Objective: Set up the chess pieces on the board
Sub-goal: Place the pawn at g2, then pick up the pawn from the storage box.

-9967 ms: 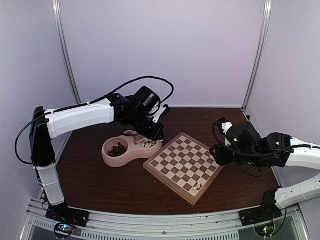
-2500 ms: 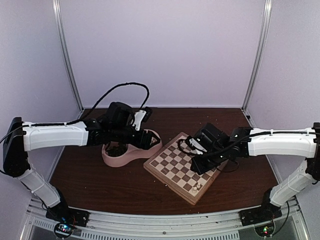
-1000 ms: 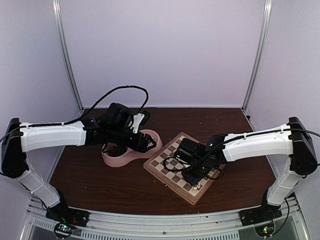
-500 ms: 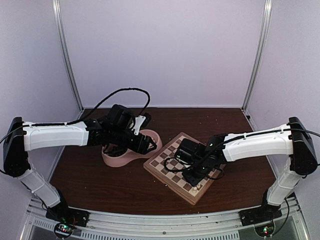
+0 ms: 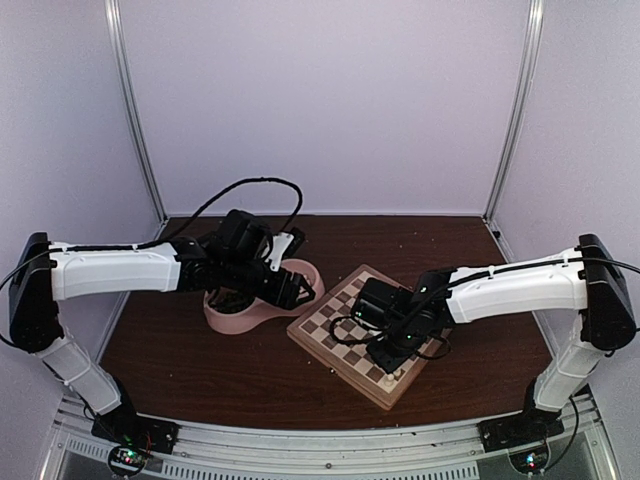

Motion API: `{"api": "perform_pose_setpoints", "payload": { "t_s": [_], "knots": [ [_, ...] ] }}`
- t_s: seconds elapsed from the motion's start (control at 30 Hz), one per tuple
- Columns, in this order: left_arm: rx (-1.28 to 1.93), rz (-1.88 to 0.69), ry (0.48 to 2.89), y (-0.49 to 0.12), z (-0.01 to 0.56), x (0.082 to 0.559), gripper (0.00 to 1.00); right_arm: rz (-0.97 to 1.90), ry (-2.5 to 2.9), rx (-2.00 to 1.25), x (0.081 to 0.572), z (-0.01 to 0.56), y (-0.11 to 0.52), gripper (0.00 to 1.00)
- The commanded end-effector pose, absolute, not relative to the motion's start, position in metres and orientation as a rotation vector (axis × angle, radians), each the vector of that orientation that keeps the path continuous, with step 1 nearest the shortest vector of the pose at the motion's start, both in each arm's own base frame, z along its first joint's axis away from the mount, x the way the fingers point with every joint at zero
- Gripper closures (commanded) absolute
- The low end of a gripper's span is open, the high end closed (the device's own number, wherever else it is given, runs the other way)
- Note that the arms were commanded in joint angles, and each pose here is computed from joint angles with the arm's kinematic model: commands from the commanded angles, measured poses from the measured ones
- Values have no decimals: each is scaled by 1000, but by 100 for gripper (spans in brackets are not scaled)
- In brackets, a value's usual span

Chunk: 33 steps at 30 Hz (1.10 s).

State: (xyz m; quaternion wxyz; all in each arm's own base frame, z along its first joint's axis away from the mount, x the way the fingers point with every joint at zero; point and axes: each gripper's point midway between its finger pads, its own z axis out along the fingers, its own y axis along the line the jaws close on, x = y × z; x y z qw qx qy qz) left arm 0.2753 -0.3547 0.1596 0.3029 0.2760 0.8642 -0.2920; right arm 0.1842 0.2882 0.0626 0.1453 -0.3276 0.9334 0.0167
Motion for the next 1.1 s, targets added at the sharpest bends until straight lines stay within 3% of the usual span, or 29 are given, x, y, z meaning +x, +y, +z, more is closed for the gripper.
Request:
{"api": "perform_pose_setpoints", "payload": {
  "t_s": [0.0, 0.23, 0.5, 0.77, 1.07],
  "knots": [
    [730, -806, 2262, -364, 171, 281, 34, 25, 2680, -930, 183, 67, 282, 79],
    [722, -786, 2263, -362, 172, 282, 34, 83, 2624, -901, 191, 85, 292, 47],
    [679, -603, 2328, -338, 164, 290, 34, 162, 2434, -824, 215, 140, 306, 45],
    [659, -416, 2341, -321, 162, 305, 34, 153, 2214, -589, 236, 185, 274, 40],
    [667, -449, 2316, -331, 196, 326, 34, 216, 2164, -443, 239, 197, 264, 31]
  ]
}}
